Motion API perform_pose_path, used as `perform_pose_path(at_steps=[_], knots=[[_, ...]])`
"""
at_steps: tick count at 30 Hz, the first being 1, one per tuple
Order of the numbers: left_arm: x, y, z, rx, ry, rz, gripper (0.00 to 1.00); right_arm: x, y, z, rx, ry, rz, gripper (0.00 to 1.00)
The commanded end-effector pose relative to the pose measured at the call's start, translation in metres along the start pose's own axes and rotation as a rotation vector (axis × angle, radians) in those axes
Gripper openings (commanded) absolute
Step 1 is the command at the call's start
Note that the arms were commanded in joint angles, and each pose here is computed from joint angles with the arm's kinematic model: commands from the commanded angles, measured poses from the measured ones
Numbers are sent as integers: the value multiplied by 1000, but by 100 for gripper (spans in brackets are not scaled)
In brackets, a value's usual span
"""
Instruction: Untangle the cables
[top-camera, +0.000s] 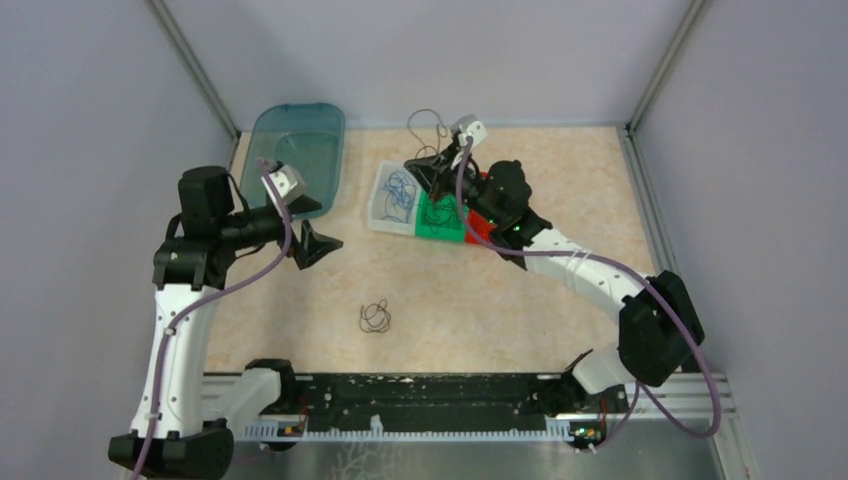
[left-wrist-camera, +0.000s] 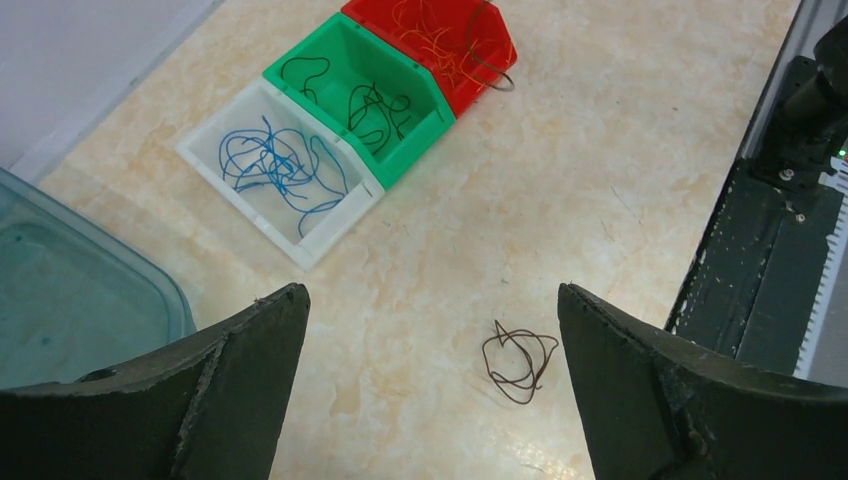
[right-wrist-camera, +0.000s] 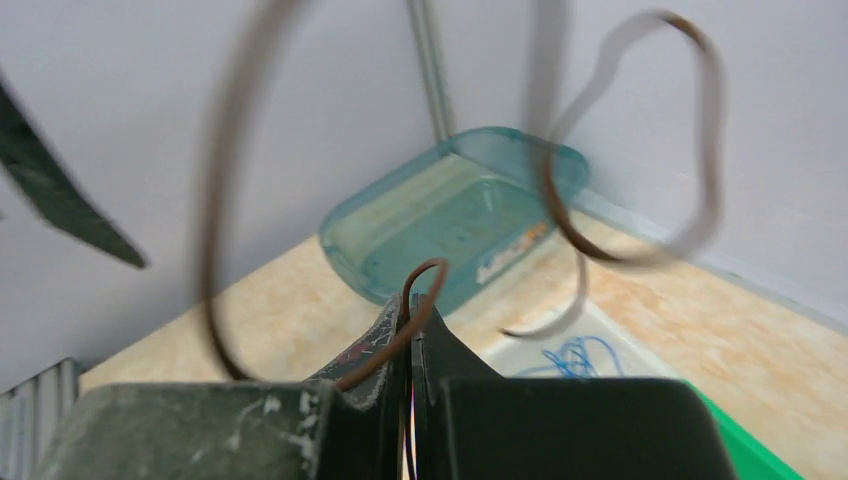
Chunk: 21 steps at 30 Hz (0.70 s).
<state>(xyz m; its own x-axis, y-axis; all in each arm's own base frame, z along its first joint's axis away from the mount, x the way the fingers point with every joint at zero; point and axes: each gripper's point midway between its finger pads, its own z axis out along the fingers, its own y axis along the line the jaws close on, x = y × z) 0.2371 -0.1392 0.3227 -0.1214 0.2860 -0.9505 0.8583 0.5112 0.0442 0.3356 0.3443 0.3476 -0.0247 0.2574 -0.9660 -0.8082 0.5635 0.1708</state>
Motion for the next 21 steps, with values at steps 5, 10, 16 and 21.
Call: perform_pose_path(at_steps=[5,10,16,21], knots=[[21,-17,-6,25,40,30,100,13,-66,0,136,44,-71,0],[14,-11,-8,-7,28,46,100,46,-101,7,214,108,-80,0],[13,-10,-7,-13,20,56,100,96,-120,22,232,194,-27,0],[13,-8,-7,-18,21,69,100,120,-125,30,223,245,6,0]])
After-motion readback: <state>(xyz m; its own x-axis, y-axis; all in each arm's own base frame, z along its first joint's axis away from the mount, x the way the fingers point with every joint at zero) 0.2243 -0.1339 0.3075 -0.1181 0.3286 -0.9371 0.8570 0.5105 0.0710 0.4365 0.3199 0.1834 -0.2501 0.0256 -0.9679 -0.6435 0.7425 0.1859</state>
